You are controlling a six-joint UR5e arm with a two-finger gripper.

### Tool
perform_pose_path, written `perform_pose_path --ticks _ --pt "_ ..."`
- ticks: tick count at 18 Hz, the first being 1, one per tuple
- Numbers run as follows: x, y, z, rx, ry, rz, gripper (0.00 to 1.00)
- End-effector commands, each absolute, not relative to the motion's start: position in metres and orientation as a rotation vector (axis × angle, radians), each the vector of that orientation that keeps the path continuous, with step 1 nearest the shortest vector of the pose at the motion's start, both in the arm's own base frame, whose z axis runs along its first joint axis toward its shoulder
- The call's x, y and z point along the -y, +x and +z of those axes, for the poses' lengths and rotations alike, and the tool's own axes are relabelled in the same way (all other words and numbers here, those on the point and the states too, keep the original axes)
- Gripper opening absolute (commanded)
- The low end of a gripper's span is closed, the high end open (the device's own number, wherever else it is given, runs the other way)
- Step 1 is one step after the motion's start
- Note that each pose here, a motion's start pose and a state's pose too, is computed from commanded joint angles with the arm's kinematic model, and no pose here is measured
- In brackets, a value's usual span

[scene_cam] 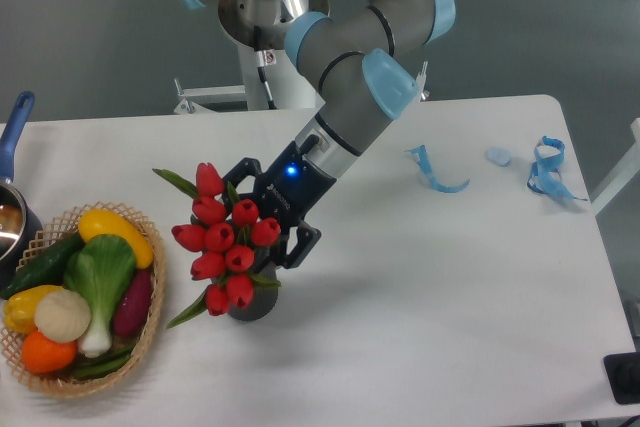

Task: Pick up the flowers from the vase
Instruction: 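Close the gripper around the tulip stems just above the vase rim, then lift the gripped tulip bouquet straight up out of the vase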

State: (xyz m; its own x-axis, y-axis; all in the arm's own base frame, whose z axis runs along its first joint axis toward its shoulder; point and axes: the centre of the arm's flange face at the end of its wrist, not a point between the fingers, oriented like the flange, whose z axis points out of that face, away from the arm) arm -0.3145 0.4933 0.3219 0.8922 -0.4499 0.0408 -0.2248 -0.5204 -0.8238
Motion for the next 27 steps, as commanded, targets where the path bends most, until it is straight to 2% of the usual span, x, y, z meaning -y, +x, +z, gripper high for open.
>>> perform_pose_path --ticks 4,9,13,21,27 --pt "-0.492 -0.317 0.324 -0.48 -2.133 -0.305 0.49" --pt "-0.49 -0.321 0.328 -0.467 -2.117 -0.304 0.4" --pt "-0.489 -0.32 0.348 -0.421 -2.095 -0.317 0.4" --pt "-0.474 -0.297 0.427 -0.339 -2.043 -0.29 0.4" --pt "-0.479 -0.305 0.484 -0.269 -2.013 -0.269 0.4"
